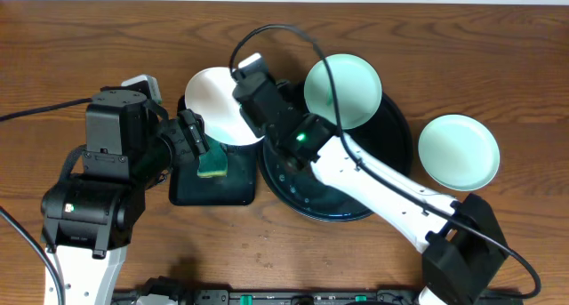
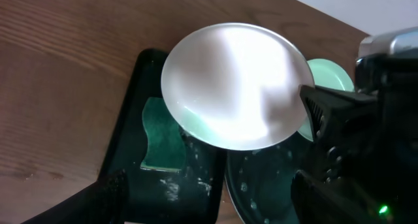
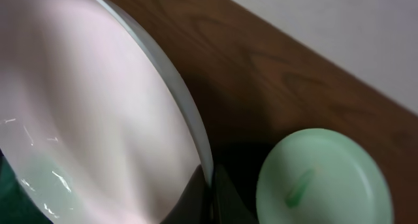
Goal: Clean dirty plates on tray and stack at the side
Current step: 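Lift the white plate with the right gripper and tilt it over the tray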
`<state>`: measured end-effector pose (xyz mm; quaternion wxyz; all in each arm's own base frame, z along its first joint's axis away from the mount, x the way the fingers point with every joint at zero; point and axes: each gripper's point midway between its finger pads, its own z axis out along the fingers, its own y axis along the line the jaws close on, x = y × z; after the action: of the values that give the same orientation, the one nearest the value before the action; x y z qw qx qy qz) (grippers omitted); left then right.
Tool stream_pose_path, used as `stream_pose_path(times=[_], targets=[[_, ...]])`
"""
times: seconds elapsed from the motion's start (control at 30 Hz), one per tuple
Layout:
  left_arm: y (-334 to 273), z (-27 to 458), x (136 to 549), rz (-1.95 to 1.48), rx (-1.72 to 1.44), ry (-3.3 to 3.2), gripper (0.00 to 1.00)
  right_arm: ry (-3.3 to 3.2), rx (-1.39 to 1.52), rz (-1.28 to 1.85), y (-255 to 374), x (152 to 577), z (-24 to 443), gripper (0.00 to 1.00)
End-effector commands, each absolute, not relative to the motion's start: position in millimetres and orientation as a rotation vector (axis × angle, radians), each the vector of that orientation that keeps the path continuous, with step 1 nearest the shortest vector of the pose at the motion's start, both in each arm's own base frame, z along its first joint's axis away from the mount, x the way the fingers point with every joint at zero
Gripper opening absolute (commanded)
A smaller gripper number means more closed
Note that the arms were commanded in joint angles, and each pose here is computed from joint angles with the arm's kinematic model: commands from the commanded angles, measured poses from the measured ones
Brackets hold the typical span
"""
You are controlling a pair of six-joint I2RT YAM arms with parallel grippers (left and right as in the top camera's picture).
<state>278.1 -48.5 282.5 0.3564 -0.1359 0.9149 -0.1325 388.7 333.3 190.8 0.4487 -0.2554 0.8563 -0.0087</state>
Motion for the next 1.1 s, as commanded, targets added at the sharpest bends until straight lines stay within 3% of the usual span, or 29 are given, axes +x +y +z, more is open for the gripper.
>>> stream_pose_path(times=[0.0, 0.3, 1.07], targets=[[-47.4, 289.6, 278.8, -0.342, -0.346, 2.349, 0.8, 2.04, -0.613, -0.181, 329.9, 387.5, 208.4, 0.01], [-47.4, 289.6, 278.8, -0.342, -0.346, 2.349, 0.8, 1.956, -0.616, -0.388, 328.9, 366.4, 221.2, 0.01], [-47.4, 289.6, 278.8, -0.342, -0.346, 2.349, 0.8, 1.951, -0.615, -0.366, 335.1, 361.8, 221.8, 0.01]])
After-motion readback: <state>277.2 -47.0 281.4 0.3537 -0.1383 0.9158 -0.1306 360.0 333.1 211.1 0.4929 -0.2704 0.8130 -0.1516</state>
